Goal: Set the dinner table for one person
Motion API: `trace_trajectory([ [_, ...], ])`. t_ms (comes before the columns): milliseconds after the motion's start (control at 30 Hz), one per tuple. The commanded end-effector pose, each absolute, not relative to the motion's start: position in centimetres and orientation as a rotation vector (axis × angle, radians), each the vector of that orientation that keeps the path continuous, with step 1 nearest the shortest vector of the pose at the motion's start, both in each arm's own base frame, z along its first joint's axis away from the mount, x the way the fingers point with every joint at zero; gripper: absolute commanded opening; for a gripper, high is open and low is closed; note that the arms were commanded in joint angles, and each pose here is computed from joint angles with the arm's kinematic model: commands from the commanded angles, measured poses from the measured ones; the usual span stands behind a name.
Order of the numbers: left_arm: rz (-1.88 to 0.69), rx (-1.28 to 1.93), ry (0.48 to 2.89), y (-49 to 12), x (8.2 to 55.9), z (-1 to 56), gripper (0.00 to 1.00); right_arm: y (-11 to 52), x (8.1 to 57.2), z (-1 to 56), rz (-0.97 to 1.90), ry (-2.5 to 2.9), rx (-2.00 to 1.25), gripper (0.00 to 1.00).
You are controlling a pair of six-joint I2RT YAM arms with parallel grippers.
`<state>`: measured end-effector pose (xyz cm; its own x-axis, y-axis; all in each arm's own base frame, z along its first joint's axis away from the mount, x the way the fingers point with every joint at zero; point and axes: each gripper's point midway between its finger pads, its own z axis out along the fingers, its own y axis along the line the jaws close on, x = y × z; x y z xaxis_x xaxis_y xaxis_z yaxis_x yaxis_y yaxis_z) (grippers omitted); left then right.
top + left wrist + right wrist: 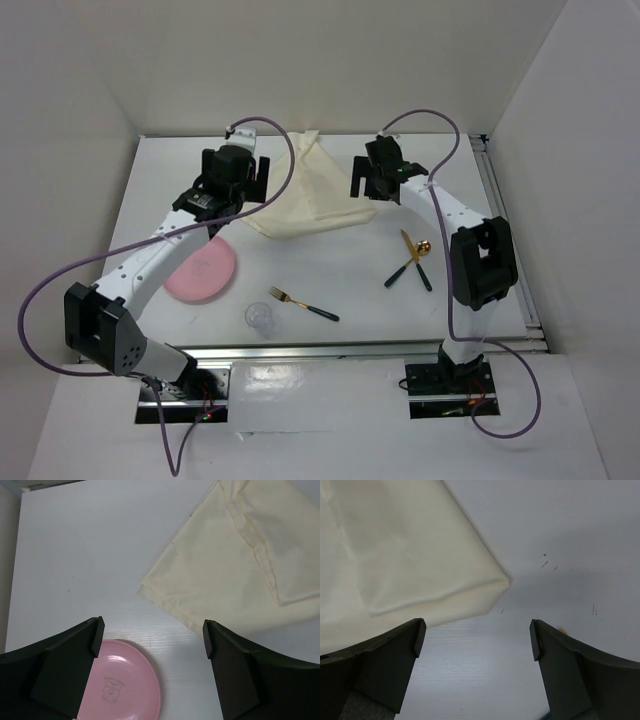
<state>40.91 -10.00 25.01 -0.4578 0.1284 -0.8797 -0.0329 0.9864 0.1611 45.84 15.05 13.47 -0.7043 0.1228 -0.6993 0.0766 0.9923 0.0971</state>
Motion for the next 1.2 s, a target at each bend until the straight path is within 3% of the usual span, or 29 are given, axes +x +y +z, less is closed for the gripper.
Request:
trace_trajectory([
  [0, 0.167, 0.078, 1.989, -10.7, 41.0, 27.2, 1.0, 16.2, 46.5, 14.5, 0.099, 2.332, 0.096, 1.0],
  [167, 0.254, -0.122, 2.034, -8.9, 40.8, 25.9, 1.0, 17.3, 45.9, 15.0, 0.154, 2.328, 0.038, 1.0],
  [433, -0.066, 0.125, 2.104, -14.2, 40.7, 24.6, 1.0, 19.8, 45.8, 17.4, 0.28, 2.245, -0.178, 0.97],
  [500, 0.007, 0.201, 2.117, -15.1, 40.5, 24.0, 1.0, 20.3, 45.9, 17.0, 0.278, 2.246, -0.231, 0.97],
  [600, -0.006, 0.034, 2.182, -14.4, 40.5, 22.9, 1.0, 21.7, 45.9, 16.3, 0.281, 2.245, -0.303, 0.94],
  [900, -0.507, -0.324, 2.434, -17.8, 38.1, 14.0, 0.97, 27.8, 47.2, 12.6, 0.308, 2.246, -0.473, 0.94],
  [1167, -0.566, -0.553, 2.549, -18.1, 38.1, 8.7, 0.99, 31.2, 48.7, 9.1, 0.334, 2.246, -0.534, 0.91],
])
